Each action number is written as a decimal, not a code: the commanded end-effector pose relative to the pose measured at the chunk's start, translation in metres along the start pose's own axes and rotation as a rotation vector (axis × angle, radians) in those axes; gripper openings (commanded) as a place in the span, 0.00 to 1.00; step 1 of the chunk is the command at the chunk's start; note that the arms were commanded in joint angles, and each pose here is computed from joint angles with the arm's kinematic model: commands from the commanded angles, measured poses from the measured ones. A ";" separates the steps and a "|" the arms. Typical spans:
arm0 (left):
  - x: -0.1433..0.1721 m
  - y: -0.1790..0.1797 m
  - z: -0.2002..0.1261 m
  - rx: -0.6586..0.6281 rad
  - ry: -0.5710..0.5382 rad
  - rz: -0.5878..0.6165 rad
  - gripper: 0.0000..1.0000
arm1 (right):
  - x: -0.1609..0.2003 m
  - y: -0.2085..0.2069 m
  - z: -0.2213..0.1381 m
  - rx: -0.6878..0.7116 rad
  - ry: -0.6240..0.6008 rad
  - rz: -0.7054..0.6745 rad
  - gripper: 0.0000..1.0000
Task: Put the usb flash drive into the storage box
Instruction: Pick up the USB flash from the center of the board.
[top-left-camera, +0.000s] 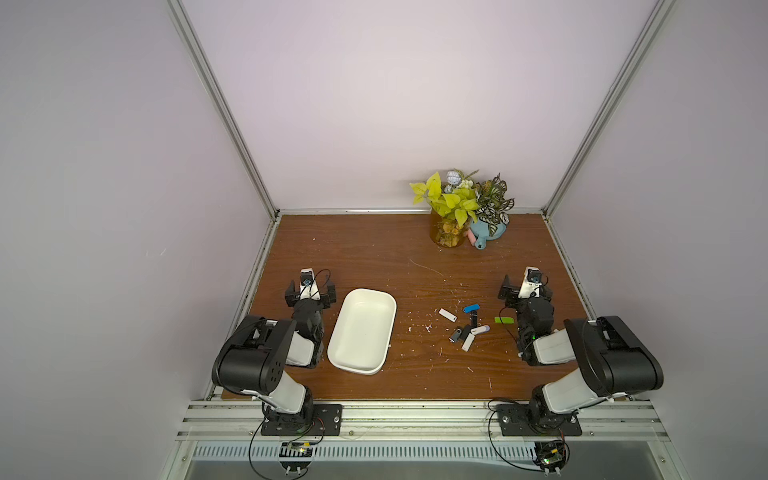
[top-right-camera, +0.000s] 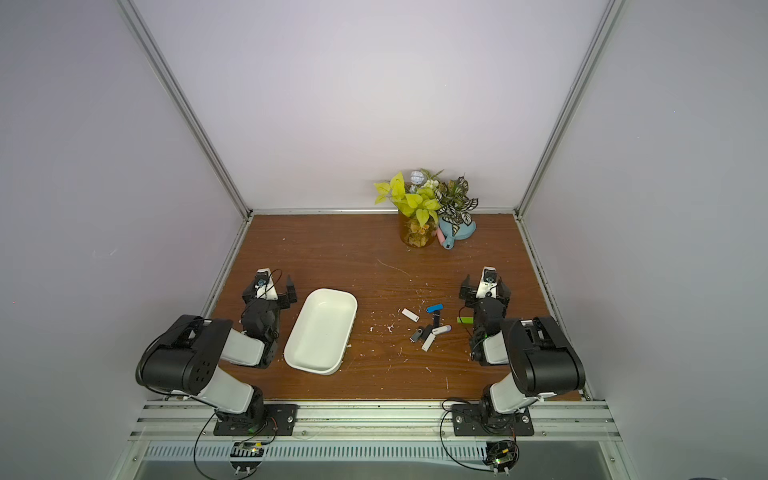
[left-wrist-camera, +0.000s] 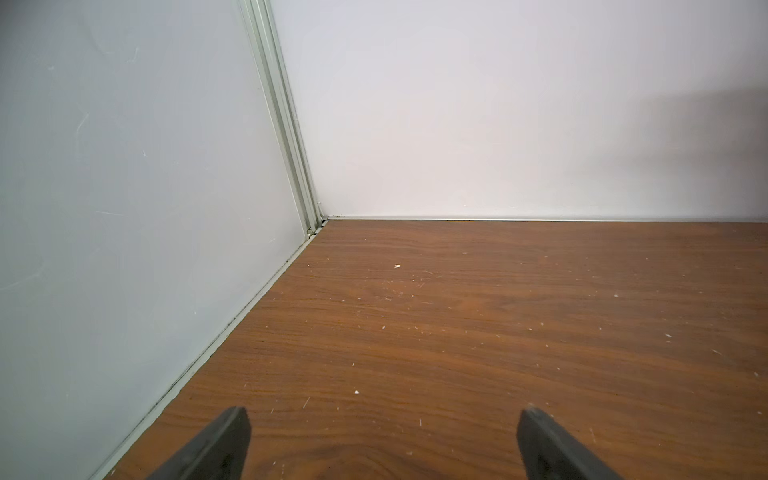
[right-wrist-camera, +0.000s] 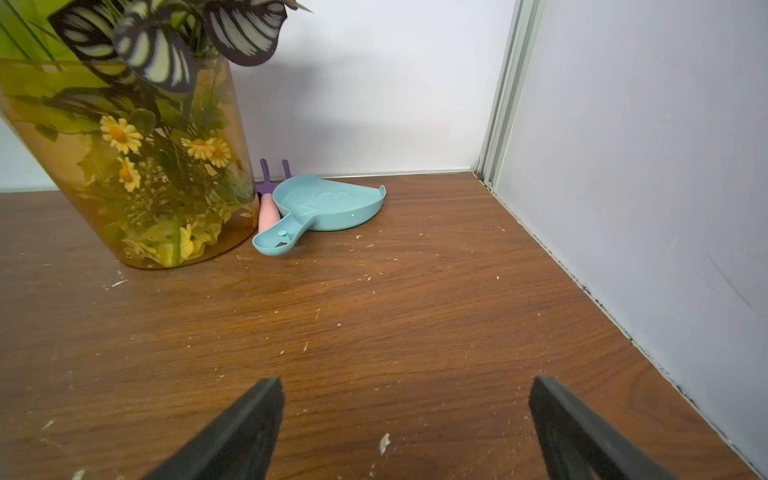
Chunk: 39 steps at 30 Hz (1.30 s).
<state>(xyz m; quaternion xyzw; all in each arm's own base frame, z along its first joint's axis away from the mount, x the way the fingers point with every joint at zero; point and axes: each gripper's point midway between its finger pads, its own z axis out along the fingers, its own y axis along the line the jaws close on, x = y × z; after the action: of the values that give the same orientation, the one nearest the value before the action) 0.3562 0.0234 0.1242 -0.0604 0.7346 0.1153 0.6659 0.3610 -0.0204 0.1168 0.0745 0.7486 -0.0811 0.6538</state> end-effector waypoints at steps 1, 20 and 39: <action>-0.007 0.002 0.002 -0.001 -0.026 -0.005 1.00 | -0.013 0.003 0.001 -0.010 -0.046 0.008 1.00; -0.007 0.002 0.002 -0.001 -0.026 -0.005 0.99 | -0.012 0.003 0.002 -0.012 -0.042 0.010 1.00; -0.096 -0.006 -0.069 0.193 -0.043 -0.616 1.00 | -0.093 0.034 -0.055 -0.233 -0.012 0.424 1.00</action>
<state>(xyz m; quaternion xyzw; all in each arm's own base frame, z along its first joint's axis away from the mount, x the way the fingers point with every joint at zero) 0.2874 0.0167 0.2736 -0.2003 0.5720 -0.0611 0.7931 0.3280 -0.0082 0.2568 0.1835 0.6442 0.0543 0.7406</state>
